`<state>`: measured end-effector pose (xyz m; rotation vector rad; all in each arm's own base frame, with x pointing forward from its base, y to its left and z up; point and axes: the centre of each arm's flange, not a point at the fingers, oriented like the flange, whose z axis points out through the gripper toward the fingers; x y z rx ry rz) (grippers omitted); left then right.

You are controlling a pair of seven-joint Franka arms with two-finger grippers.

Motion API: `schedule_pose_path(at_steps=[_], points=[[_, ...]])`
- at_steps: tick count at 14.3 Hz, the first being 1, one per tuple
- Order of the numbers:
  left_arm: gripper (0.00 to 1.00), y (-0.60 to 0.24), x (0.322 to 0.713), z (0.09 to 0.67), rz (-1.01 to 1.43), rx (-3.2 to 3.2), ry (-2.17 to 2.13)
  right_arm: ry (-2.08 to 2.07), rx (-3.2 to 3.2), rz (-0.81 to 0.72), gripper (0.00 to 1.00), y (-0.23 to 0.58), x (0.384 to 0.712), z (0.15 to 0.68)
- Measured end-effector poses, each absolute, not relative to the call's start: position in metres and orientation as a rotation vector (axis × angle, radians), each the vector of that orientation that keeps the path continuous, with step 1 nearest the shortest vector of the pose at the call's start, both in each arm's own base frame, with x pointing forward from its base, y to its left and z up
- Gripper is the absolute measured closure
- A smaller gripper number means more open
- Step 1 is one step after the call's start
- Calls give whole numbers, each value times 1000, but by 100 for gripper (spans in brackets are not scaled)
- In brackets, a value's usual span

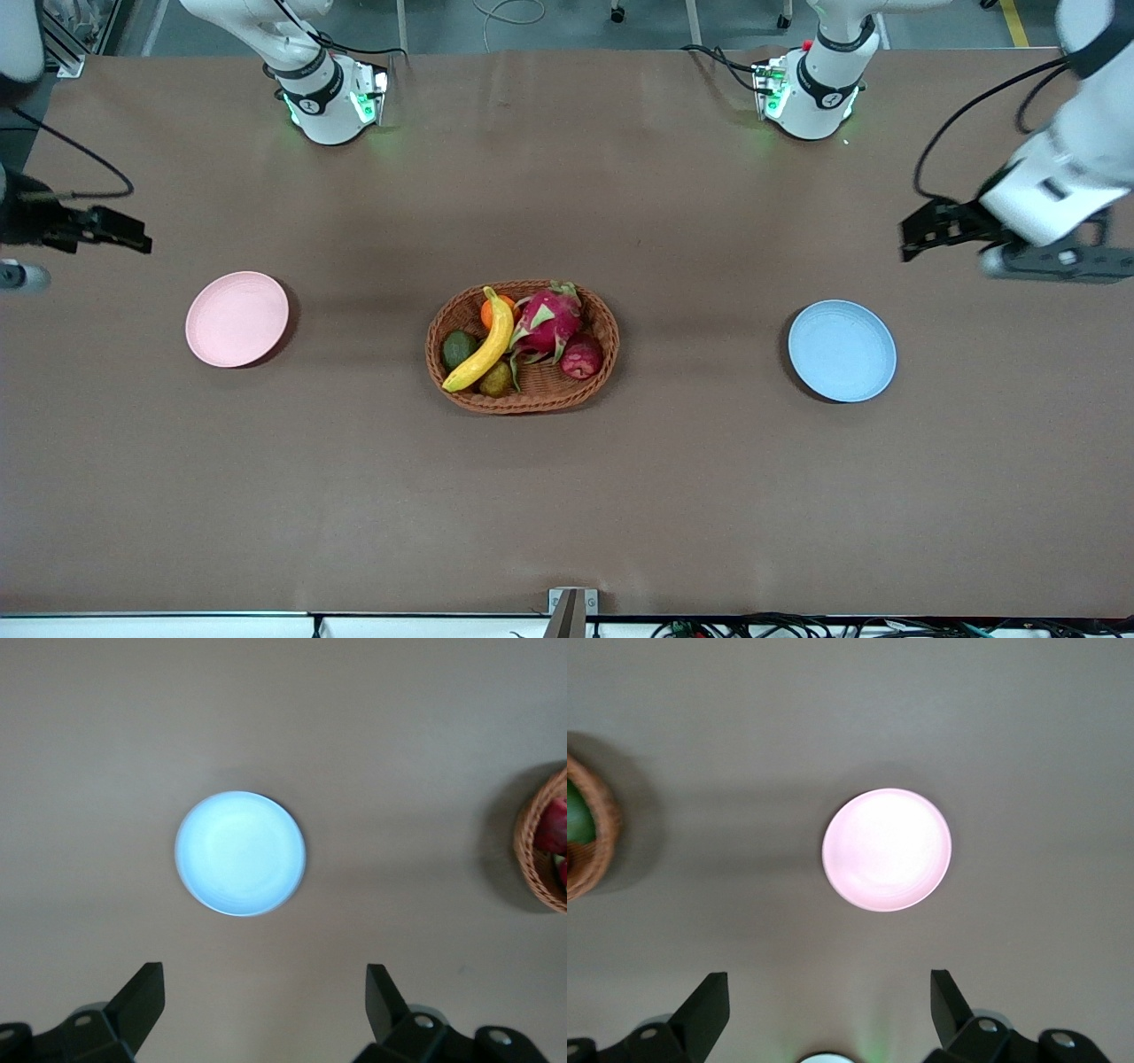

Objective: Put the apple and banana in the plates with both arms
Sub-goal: 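Move both grippers from the table edges toward the wicker basket, then grasp the banana with the right gripper while the left gripper grasps the apple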

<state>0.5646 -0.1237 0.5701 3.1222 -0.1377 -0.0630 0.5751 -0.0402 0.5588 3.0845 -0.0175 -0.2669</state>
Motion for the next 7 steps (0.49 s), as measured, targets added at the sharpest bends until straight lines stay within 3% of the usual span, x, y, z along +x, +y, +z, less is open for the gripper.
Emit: schedule_pose_path(at_steps=[3,7], points=[[0,-188,570,520,-165,3109,-137,-74,3072,-269,0,-18,589,540],[0,-270,568,464,-200,3084,-86,-445,3049,-185,0,110,595,525]])
